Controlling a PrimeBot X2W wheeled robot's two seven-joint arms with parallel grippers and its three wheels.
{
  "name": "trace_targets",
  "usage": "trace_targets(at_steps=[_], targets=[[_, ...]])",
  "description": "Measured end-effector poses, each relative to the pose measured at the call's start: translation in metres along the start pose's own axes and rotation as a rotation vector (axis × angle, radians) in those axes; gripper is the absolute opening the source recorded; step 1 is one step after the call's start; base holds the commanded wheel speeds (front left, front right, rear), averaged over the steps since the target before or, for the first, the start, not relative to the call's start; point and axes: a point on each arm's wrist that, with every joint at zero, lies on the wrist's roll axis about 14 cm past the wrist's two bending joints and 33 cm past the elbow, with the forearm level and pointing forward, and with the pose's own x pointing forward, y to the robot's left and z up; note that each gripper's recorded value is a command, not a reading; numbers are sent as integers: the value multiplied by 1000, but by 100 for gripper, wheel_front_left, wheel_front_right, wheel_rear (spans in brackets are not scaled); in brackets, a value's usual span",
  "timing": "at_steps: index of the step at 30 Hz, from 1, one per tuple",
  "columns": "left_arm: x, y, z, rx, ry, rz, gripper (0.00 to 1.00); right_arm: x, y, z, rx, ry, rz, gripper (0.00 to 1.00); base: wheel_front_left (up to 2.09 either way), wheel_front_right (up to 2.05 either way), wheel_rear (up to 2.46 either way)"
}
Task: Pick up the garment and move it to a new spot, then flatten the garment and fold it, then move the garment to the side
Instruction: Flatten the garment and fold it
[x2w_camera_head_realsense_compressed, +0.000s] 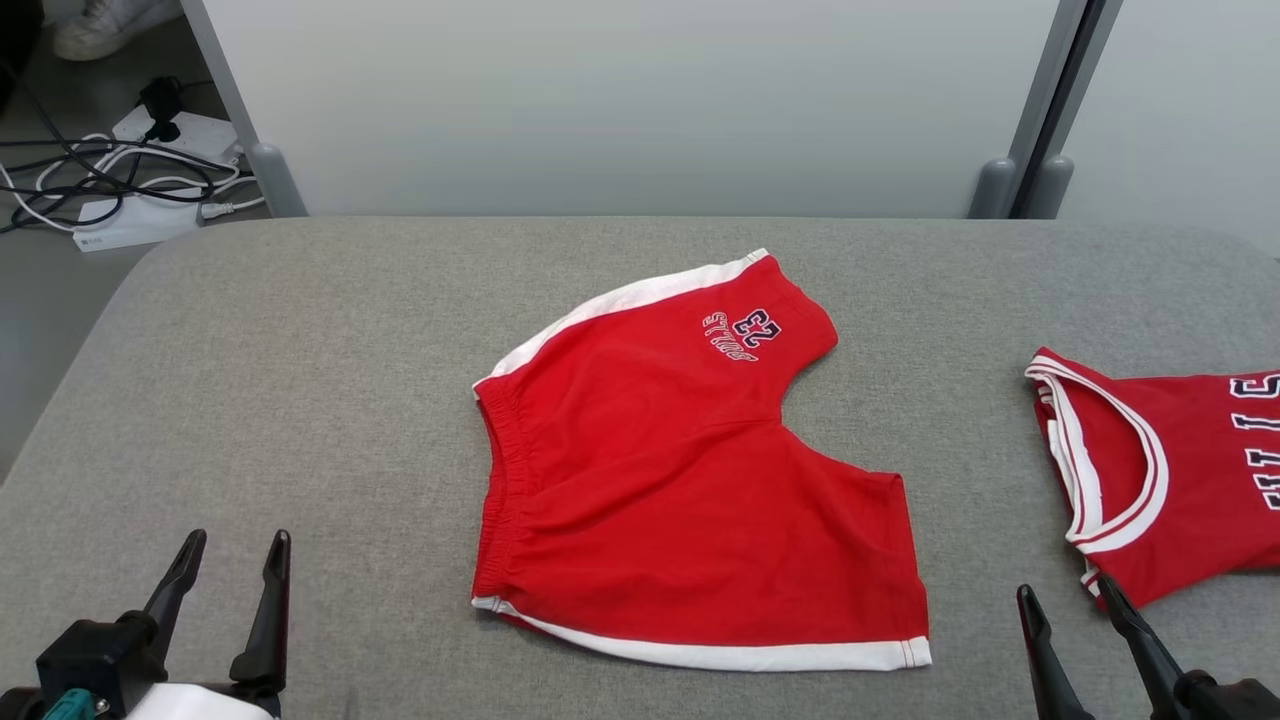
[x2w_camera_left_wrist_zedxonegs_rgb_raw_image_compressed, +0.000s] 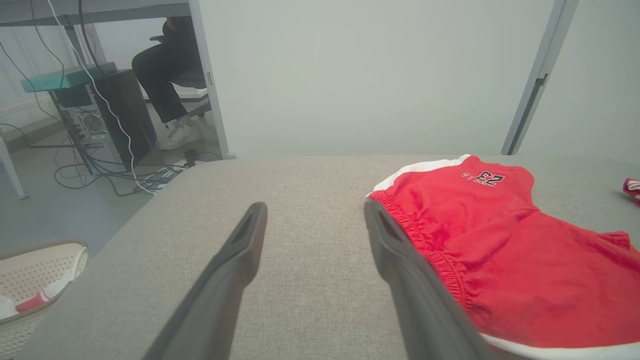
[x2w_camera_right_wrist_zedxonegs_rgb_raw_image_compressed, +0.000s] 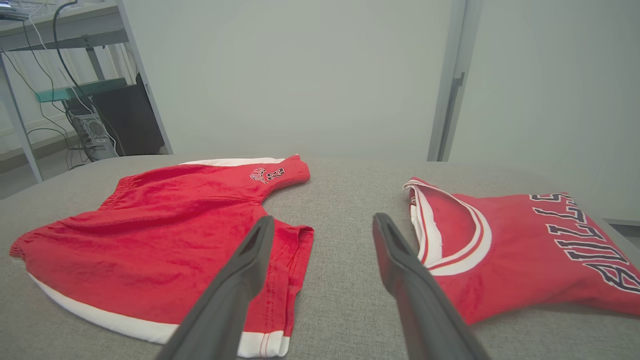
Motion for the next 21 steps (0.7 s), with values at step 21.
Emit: trace_targets(at_steps=[21], targets=[[16,-70,-57,-80,185,-229,100,21,25,-49,46,163,98,100,0,0,0]])
